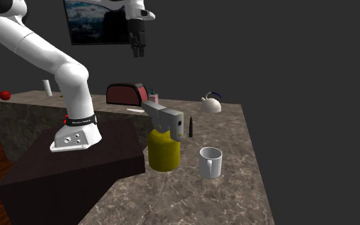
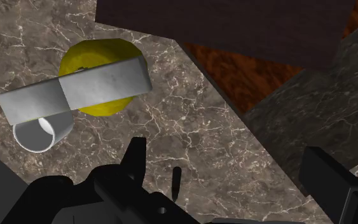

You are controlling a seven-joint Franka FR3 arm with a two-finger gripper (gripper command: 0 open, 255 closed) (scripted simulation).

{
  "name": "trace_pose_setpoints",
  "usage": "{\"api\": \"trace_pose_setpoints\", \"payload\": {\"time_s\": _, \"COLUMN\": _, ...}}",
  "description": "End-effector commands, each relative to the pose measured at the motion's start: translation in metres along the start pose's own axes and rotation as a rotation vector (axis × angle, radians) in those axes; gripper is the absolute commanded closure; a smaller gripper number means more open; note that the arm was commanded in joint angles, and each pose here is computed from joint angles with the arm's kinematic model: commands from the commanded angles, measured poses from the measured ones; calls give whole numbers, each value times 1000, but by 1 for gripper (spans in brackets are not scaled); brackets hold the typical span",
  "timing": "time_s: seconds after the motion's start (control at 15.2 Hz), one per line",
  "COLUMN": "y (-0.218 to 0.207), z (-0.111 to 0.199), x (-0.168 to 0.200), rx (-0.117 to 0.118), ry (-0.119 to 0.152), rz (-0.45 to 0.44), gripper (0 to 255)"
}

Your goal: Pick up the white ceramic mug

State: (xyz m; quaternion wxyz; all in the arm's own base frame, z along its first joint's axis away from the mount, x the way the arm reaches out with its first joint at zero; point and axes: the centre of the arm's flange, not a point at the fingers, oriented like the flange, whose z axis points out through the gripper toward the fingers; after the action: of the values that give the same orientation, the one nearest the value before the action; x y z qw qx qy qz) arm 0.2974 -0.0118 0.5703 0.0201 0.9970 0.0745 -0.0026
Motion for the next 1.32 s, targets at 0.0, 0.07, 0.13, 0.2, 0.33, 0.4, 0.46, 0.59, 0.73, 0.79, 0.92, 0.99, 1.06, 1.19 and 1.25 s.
{"api": "trace_pose_setpoints", "payload": {"time_s": 0.0, "y": 0, "z": 0, "x": 0, "rx": 0, "ry": 0, "rz": 0, "gripper": 0}}
{"api": "trace_pose_setpoints", "payload": {"time_s": 0.07, "y": 8, "z": 10, "x": 5, "rx": 1, "ry": -1, "rz": 0, "gripper": 0}}
{"api": "trace_pose_setpoints", "payload": {"time_s": 0.13, "y": 16, "z": 19, "x": 10, "rx": 2, "ry": -2, "rz": 0, "gripper": 0}}
{"api": "trace_pose_setpoints", "payload": {"time_s": 0.2, "y": 24, "z": 29, "x": 14, "rx": 3, "ry": -3, "rz": 0, "gripper": 0}}
{"api": "trace_pose_setpoints", "payload": {"time_s": 0.33, "y": 40, "z": 48, "x": 24, "rx": 5, "ry": -6, "rz": -1, "gripper": 0}}
{"api": "trace_pose_setpoints", "payload": {"time_s": 0.4, "y": 48, "z": 58, "x": 29, "rx": 6, "ry": -7, "rz": -1, "gripper": 0}}
{"api": "trace_pose_setpoints", "payload": {"time_s": 0.46, "y": 56, "z": 67, "x": 33, "rx": 7, "ry": -8, "rz": -1, "gripper": 0}}
{"api": "trace_pose_setpoints", "payload": {"time_s": 0.59, "y": 72, "z": 86, "x": 43, "rx": 10, "ry": -10, "rz": -1, "gripper": 0}}
{"api": "trace_pose_setpoints", "payload": {"time_s": 0.73, "y": 88, "z": 106, "x": 52, "rx": 12, "ry": -12, "rz": -1, "gripper": 0}}
{"api": "trace_pose_setpoints", "payload": {"time_s": 0.79, "y": 96, "z": 116, "x": 57, "rx": 13, "ry": -14, "rz": -2, "gripper": 0}}
{"api": "trace_pose_setpoints", "payload": {"time_s": 0.92, "y": 111, "z": 135, "x": 66, "rx": 15, "ry": -16, "rz": -2, "gripper": 0}}
{"api": "trace_pose_setpoints", "payload": {"time_s": 0.99, "y": 119, "z": 145, "x": 71, "rx": 16, "ry": -17, "rz": -2, "gripper": 0}}
{"api": "trace_pose_setpoints", "payload": {"time_s": 1.06, "y": 127, "z": 154, "x": 75, "rx": 17, "ry": -18, "rz": -2, "gripper": 0}}
{"api": "trace_pose_setpoints", "payload": {"time_s": 1.19, "y": 143, "z": 174, "x": 85, "rx": 19, "ry": -20, "rz": -2, "gripper": 0}}
{"api": "trace_pose_setpoints", "payload": {"time_s": 1.25, "y": 151, "z": 184, "x": 89, "rx": 20, "ry": -21, "rz": -2, "gripper": 0}}
